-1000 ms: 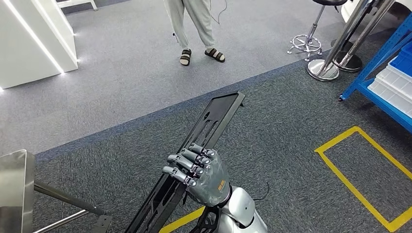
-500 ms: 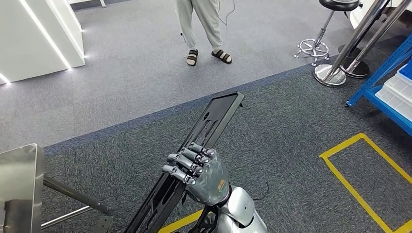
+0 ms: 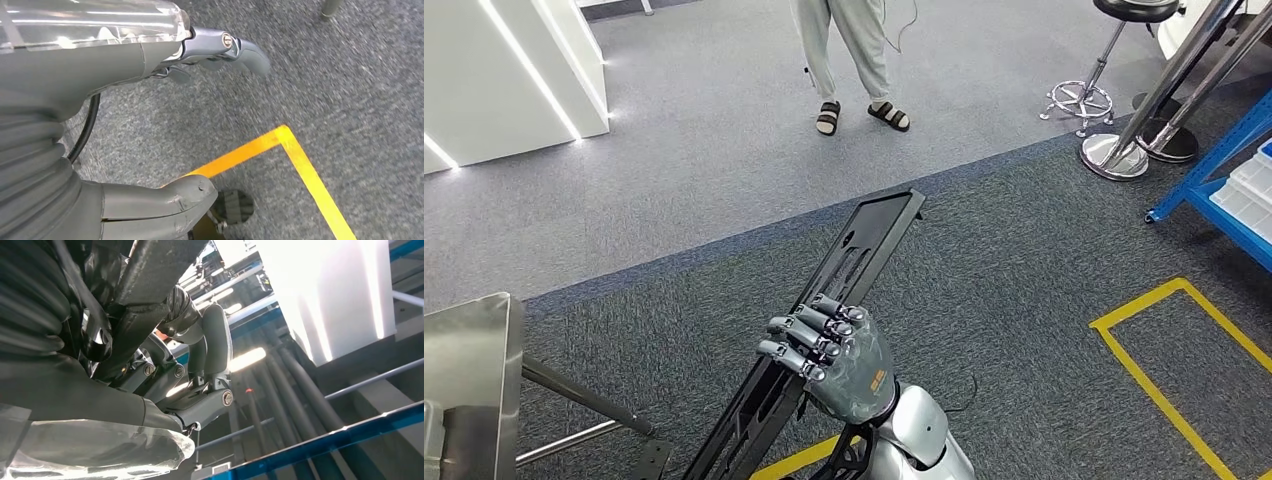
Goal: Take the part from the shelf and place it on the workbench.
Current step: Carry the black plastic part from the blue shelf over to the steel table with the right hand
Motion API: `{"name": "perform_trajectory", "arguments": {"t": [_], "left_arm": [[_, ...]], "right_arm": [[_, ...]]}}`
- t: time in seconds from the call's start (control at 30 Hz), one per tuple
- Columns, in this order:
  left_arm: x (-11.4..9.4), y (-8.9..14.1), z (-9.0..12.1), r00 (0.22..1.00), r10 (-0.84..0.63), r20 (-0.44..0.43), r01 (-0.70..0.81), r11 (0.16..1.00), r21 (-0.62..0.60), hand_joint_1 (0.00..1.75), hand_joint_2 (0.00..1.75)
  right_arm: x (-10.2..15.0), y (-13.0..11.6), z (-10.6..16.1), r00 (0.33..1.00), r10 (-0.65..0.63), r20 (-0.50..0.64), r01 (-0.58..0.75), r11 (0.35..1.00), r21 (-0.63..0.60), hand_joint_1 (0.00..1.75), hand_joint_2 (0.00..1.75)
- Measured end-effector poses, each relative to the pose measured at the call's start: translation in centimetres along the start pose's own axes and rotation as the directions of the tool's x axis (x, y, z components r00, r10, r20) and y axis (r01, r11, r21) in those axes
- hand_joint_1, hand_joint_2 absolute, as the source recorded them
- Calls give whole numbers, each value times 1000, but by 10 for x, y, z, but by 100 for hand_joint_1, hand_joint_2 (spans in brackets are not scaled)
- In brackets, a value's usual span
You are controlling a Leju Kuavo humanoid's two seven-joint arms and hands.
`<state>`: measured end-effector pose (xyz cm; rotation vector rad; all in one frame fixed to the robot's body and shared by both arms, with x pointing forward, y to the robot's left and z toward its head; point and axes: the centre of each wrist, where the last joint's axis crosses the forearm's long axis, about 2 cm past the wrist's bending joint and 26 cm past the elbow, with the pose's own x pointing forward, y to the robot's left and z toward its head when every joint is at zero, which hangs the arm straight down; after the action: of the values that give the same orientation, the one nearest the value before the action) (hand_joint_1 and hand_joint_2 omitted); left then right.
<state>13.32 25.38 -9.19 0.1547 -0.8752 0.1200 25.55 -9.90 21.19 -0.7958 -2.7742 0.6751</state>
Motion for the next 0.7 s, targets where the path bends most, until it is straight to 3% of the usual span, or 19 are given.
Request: {"name": "perform_trajectory", "arguments": {"t": [0.7], "left_arm": [[0, -2, 0, 1000, -11, -12, 11, 1000, 1, 0, 175]], "right_arm": [[-1, -1, 3, 1000, 11, 24, -11, 1000, 7, 175, 175]]}}
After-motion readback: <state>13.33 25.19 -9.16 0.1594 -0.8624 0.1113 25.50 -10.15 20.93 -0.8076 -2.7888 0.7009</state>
